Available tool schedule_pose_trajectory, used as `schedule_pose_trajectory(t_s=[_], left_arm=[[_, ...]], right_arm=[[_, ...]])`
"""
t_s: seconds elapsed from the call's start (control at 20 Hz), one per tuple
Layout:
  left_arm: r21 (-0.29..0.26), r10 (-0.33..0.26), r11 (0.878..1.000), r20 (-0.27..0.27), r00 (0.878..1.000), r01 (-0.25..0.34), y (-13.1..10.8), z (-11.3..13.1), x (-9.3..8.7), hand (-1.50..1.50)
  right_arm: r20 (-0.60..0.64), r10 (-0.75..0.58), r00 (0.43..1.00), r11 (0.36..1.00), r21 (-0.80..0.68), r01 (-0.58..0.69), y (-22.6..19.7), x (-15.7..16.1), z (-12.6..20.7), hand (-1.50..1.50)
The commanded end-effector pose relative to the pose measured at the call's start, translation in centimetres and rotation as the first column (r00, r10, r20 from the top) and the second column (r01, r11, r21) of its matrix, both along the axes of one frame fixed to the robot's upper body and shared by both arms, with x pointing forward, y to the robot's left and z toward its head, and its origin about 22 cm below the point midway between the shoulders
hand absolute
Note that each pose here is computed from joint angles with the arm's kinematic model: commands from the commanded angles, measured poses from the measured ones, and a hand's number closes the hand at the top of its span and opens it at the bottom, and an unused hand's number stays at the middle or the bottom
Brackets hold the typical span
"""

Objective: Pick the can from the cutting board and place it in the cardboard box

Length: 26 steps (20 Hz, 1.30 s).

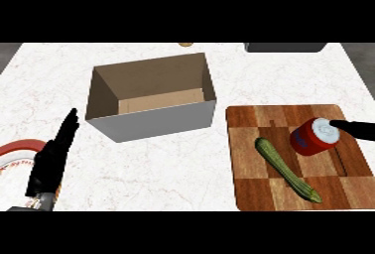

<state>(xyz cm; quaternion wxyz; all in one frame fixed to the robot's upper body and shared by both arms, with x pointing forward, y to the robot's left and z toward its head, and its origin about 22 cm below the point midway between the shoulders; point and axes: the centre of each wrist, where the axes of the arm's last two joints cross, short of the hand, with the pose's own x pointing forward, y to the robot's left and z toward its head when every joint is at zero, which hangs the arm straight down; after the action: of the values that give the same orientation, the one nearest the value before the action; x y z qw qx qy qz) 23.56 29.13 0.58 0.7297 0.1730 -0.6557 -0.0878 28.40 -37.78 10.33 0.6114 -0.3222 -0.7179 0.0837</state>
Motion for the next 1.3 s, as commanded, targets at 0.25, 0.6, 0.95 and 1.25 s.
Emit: schedule_pose_trajectory(t_s=[0.25,0.6,0.95,1.25], left_arm=[[0.007,-0.006,1.000,-0.010,1.000,0.006,0.5,-0.5,-1.0,0.00],[0.004,-0.018,1.000,-0.004,1.000,0.018,-0.2,1.4,0.2,0.00],[0.015,-0.026,1.000,-0.014,1.000,0.026,0.2,-0.7,1.5,0.00],[0.006,0.003,1.000,0.001,1.000,-0.003,-0.9,1.0,0.7,0.00]], right_arm=[[-0.533,0.046,0.845,0.922,-0.302,-0.240,-1.2,-1.0,5.5,-1.50],[-0.723,0.093,0.685,0.890,-0.249,-0.383,3.8,-1.3,6.4,-1.50],[-0.744,0.005,0.669,0.906,-0.280,-0.318,6.3,0.4,6.6,-1.50],[-0.771,-0.056,0.635,0.904,-0.308,-0.295,6.5,-1.1,4.8,-1.50]])
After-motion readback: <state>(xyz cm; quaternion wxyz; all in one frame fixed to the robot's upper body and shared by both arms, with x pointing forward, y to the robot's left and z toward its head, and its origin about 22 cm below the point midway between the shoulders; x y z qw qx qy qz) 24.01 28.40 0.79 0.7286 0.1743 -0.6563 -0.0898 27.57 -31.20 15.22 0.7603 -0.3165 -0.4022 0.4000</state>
